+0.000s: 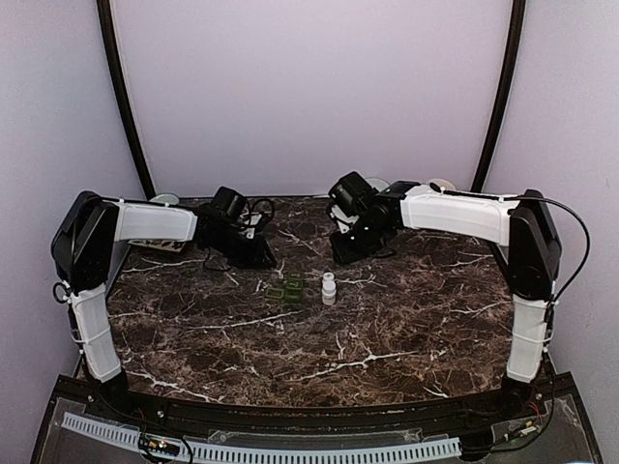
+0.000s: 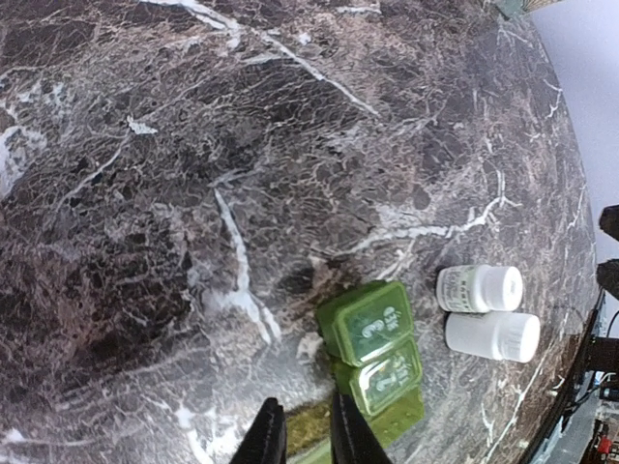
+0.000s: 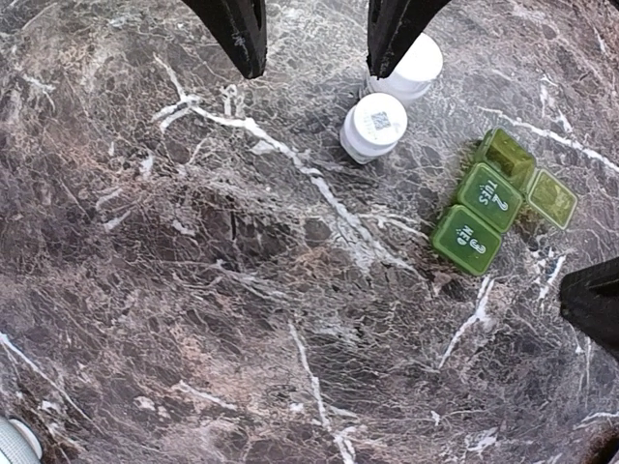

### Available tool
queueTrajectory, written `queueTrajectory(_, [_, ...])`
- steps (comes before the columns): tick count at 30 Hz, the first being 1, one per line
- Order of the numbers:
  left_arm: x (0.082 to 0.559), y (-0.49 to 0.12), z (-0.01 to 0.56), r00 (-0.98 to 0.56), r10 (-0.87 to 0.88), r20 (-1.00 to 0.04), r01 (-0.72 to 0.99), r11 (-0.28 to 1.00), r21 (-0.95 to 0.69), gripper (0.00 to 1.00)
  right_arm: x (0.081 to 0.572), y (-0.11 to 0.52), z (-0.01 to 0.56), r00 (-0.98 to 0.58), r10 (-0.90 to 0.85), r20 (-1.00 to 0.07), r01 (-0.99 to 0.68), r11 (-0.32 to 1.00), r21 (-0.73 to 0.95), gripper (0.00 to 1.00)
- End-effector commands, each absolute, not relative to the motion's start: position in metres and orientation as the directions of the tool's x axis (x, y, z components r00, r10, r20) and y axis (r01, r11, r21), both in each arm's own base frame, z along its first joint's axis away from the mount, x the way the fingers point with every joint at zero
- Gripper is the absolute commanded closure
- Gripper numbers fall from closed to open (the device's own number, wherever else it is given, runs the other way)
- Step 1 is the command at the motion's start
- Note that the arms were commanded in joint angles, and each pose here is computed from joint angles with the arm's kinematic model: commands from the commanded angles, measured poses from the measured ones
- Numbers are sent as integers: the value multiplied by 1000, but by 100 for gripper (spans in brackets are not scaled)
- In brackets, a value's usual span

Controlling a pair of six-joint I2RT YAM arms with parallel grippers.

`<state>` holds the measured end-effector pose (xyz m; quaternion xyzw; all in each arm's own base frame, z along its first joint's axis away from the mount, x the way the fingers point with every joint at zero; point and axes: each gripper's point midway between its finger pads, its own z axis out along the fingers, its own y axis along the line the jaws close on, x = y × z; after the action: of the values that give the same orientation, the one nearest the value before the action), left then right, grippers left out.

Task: Sort the pills into containers
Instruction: Adjust the pill container at the center of the board.

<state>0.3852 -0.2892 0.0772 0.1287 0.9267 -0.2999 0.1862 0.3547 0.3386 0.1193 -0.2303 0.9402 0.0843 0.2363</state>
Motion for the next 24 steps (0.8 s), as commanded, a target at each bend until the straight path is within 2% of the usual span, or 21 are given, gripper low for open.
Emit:
queueTrajectory(1, [392,-288,67,-900,164,-404,357,808,-468,84,353,330,134,-771,-386,-506,-461,887,25,64])
queueTrajectory(9, [394,-297,53,-908,192,-372,365,799,-478,89,352,330,127,-779,-388,-492,-462,886,31,64])
queueTrajectory(24, [391,-323,46,-900,261,-350,411,774,-481,91,349,332,124,-783,-388,-485,-471,880,55,64])
